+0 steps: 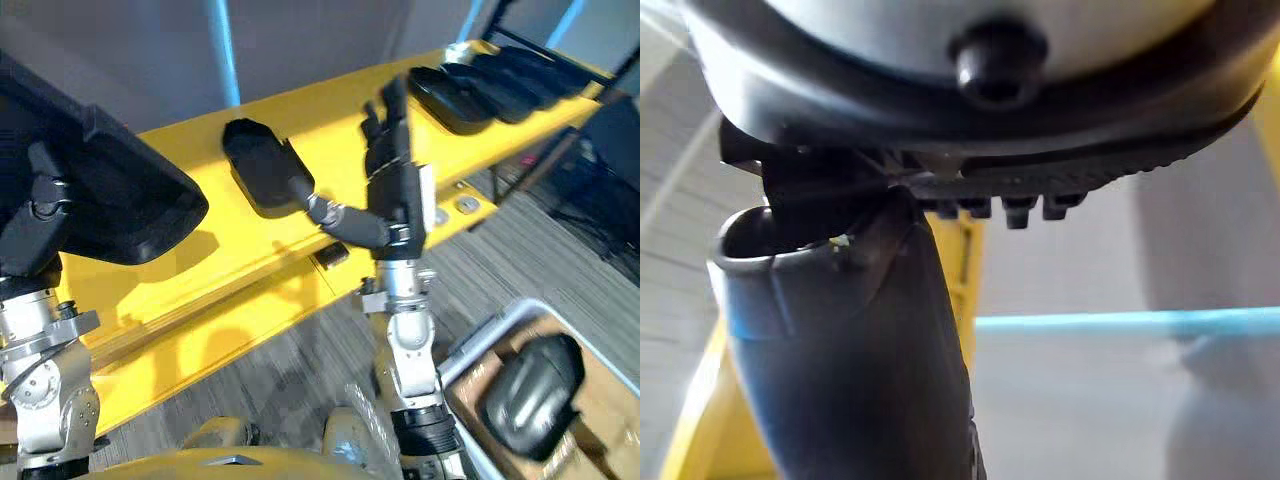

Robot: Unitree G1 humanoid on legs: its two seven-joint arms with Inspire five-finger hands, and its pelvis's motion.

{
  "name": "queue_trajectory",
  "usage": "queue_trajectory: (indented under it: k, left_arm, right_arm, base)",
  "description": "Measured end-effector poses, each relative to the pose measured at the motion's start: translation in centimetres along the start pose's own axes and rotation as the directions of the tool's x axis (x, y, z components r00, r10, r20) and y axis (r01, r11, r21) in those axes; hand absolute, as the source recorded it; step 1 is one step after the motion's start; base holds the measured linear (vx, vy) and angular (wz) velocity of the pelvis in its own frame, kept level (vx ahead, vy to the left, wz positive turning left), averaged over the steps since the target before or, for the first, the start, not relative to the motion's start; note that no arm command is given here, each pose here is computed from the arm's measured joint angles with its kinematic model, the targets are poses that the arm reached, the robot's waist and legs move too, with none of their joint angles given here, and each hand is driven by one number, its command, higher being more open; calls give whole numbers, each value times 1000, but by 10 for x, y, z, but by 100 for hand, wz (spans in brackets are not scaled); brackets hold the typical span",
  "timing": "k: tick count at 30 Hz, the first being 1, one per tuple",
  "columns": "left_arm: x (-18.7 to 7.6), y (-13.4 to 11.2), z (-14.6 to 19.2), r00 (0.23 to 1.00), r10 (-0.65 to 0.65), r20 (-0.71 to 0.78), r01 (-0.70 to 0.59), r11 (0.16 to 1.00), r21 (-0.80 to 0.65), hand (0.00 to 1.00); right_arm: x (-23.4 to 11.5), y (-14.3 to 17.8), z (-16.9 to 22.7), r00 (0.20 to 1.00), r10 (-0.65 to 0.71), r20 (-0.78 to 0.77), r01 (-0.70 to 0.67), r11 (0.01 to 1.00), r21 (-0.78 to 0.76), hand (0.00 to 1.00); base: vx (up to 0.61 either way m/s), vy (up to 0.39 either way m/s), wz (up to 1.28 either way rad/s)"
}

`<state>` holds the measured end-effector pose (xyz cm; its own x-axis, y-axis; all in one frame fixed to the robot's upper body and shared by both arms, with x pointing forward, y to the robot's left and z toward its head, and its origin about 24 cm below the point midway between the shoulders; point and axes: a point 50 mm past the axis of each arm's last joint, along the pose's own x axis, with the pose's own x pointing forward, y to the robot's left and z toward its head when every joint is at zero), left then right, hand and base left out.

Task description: Walk over and take three plastic housings, then place them on the shelf

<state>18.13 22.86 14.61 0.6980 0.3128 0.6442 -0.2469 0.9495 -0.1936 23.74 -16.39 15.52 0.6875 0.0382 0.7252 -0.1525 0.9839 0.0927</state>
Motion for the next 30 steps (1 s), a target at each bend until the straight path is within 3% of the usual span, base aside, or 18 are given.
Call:
queue_trajectory:
  k: [3,7,10,16,21,30]
  left_arm:
    - [-13,0,-8,997,27,-78,-31,998,-48,0]
    - [-10,-10,-8,996,-66,-53,60,992,-107,0]
    - [-5,-20,-8,994,-106,-25,101,984,-147,0]
    - [-8,-20,-12,993,-91,-77,81,989,-126,0]
    - [-13,-29,-18,986,-105,-127,87,986,-141,0]
    - [-22,-27,-19,957,-236,-171,252,965,73,0]
  right_arm:
    - [17,-5,12,997,17,79,-14,999,-40,100]
    - [23,-19,23,993,-13,117,24,995,-98,100]
    - [18,-25,21,996,-31,85,41,993,-108,100]
    - [9,-17,12,999,-18,34,17,999,37,100]
    - [-17,-18,-4,990,-80,-117,91,992,91,100]
    - [-18,-16,-13,982,-105,-156,120,989,90,100]
  base:
    - [352,-383,74]
    - [150,-213,97]
    - [37,-59,61]
    - [-37,36,18]
    - [-72,22,77]
    - [-119,181,-7]
